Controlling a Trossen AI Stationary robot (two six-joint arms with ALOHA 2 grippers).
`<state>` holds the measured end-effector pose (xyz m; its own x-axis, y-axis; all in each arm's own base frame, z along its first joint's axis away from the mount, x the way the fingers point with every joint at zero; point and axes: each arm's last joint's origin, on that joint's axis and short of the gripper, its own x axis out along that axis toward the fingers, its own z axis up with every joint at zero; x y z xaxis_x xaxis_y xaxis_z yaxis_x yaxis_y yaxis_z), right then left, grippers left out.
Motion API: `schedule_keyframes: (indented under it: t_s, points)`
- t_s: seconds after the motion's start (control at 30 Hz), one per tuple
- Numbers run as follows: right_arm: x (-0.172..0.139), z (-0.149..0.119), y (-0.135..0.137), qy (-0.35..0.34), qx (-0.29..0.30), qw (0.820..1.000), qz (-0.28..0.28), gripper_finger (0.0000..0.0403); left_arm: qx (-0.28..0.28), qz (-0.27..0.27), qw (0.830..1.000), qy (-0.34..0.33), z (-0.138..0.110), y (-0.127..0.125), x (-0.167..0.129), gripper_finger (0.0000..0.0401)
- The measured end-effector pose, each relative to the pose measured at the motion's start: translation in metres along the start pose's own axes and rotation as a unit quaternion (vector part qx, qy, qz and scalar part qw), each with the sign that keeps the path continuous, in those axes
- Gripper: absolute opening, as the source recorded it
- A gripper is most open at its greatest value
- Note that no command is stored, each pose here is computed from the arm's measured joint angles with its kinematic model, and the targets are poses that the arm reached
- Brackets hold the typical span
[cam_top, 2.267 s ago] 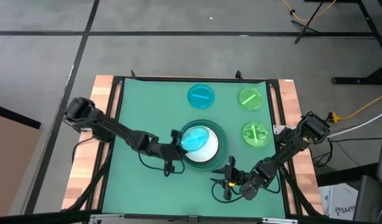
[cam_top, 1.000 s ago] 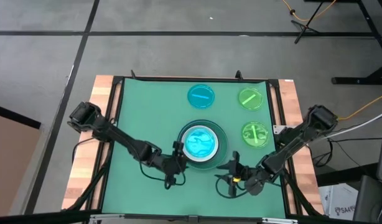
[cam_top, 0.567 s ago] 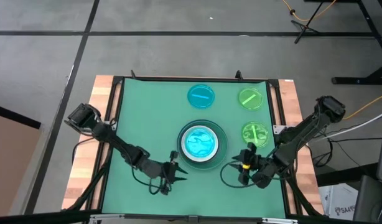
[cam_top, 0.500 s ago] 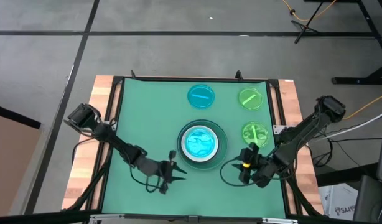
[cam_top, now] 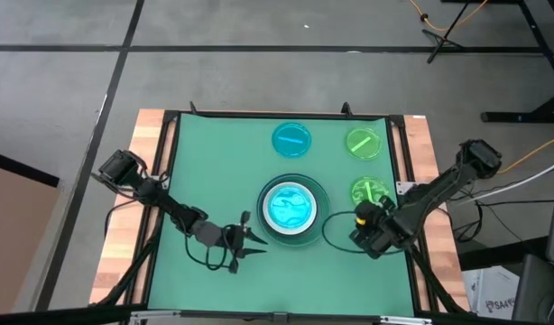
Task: Stack plastic plates
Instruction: Stack the bottom green transparent plate on top of the green transparent plate
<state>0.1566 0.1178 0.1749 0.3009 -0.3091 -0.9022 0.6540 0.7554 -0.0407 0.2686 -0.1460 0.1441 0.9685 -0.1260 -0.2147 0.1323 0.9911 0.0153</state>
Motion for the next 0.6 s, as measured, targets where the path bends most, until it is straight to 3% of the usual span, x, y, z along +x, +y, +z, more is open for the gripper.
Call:
schedule_keyframes:
  t_s: [0.2,0.6]
  points:
    - [0.032,-0.001,-0.015,0.008,-0.008,0.998,-0.062,0.0147,0.003,0.0,1.0,0.007,-0.002,-0.001,-0.001,0.0097]
    - [0.043,0.006,-0.013,-0.024,-0.05,0.997,-0.058,0.0147,0.003,-0.001,1.0,0.005,-0.001,-0.002,-0.001,0.0097]
